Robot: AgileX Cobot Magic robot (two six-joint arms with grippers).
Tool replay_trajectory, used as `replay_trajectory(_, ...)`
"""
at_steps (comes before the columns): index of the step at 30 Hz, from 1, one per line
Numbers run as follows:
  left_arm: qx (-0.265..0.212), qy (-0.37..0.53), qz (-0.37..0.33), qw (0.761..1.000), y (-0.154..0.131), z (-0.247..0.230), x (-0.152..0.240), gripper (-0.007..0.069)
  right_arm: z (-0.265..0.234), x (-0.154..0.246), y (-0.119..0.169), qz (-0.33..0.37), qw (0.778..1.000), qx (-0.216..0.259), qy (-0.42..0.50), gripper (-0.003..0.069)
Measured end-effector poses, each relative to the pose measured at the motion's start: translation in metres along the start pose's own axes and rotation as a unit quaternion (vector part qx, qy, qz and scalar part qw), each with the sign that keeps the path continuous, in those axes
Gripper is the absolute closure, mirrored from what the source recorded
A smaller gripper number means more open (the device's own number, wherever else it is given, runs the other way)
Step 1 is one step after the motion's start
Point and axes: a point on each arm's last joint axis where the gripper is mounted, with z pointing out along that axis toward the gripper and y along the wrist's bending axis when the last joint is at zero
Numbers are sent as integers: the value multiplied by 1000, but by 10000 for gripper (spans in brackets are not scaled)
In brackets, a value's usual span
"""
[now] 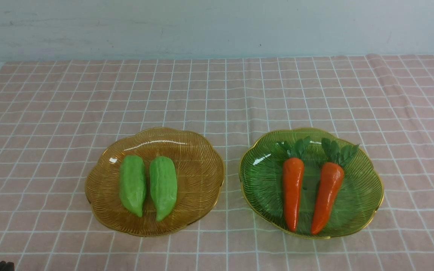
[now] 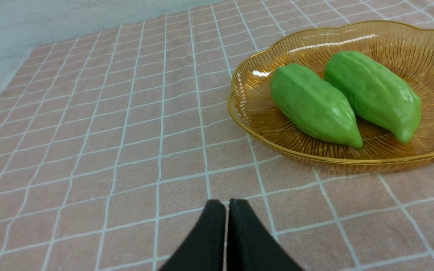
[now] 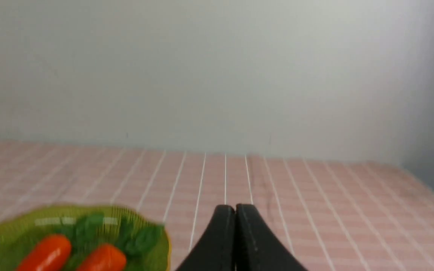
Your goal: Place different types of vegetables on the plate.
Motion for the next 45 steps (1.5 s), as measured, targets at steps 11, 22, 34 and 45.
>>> replay_trajectory(11,0,0,0,1000,0,0,0,629,5,27,2,13,999,-7,51,674)
replay_trajectory(22,0,0,0,1000,0,0,0,629,5,27,2,13,999,-7,52,674)
replay_trajectory(34,0,0,0,1000,0,0,0,629,5,27,2,13,999,-7,52,674)
replay_trajectory(45,-8,-19,-2,1000,1,-3,-1,629,5,27,2,13,999,-7,52,674)
